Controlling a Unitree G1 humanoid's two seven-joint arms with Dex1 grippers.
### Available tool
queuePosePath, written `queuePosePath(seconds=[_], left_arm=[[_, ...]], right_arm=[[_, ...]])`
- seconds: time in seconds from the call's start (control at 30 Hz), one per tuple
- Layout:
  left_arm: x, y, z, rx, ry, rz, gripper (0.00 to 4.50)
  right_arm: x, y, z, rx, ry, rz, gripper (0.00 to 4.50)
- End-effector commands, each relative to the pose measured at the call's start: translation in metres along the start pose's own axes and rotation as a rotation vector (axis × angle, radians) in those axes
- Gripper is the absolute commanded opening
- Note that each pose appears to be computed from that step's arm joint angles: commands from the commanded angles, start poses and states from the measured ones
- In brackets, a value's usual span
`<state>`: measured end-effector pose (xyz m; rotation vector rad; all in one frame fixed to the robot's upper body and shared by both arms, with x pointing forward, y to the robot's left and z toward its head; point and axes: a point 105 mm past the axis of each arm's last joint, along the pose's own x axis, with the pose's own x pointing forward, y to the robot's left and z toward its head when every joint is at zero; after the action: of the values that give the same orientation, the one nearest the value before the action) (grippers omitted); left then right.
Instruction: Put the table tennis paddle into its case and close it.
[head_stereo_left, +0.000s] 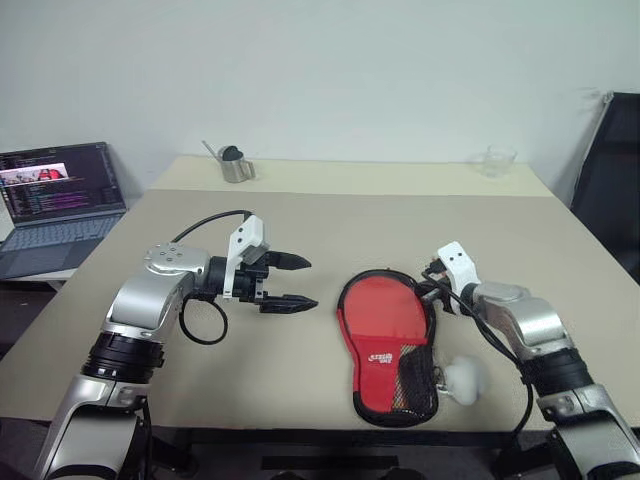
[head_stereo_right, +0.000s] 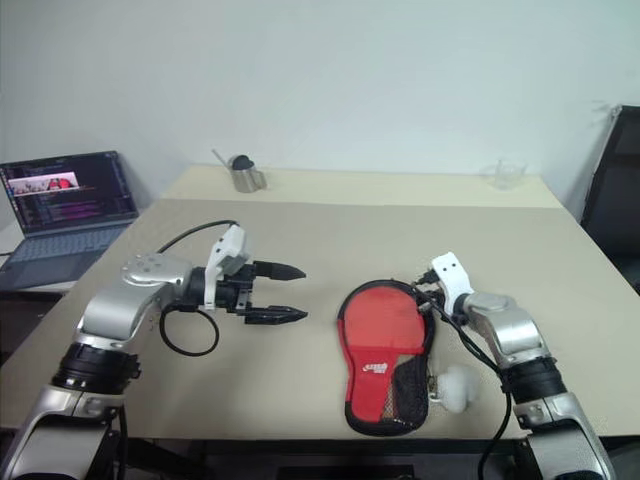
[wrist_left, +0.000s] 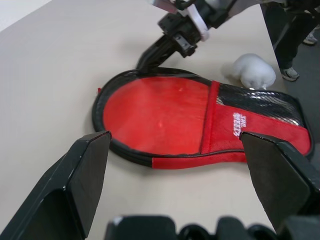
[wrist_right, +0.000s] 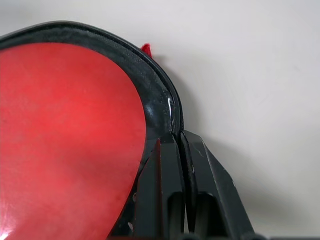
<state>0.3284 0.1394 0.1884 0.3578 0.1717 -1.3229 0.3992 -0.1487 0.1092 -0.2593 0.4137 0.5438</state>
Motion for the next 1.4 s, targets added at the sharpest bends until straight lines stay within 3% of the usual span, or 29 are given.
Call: queuePosePath(seconds=[0.03, 0.23, 0.47, 0.6, 0.9, 1.2, 1.3, 1.4], left_arm=[[-0.003, 0.002, 0.009, 0.049, -0.008, 0.016, 4.5], [-0.003, 0.002, 0.008, 0.048, -0.004, 0.02, 4.5], [-0.002, -0.001, 0.007, 0.047, -0.005, 0.013, 4.5], [0.003, -0.001, 0.009, 0.052, -0.008, 0.0, 4.5], [0.032, 0.011, 0.025, 0.095, -0.07, -0.008, 4.5], [0.088, 0.022, 0.028, 0.074, -0.089, -0.035, 4.5], [0.12, 0.025, 0.01, 0.055, -0.035, 0.006, 4.5], [0.136, 0.023, 0.009, 0.03, -0.055, 0.012, 4.5]], right_arm=[[0.0, -0.01, 0.026, -0.063, -0.077, -0.023, 0.02], [0.007, -0.018, 0.035, -0.071, -0.084, -0.035, 0.02], [0.005, -0.011, 0.027, -0.06, -0.048, 0.007, 0.02], [0.001, -0.007, 0.022, -0.044, -0.043, 0.027, 1.02], [-0.018, -0.011, 0.022, -0.041, -0.044, 0.021, 4.13], [-0.093, -0.023, 0.033, -0.155, -0.087, 0.047, 4.13], [-0.124, -0.011, 0.016, -0.251, -0.038, 0.146, 4.13], [-0.139, -0.005, 0.004, -0.275, 0.003, 0.194, 4.13]])
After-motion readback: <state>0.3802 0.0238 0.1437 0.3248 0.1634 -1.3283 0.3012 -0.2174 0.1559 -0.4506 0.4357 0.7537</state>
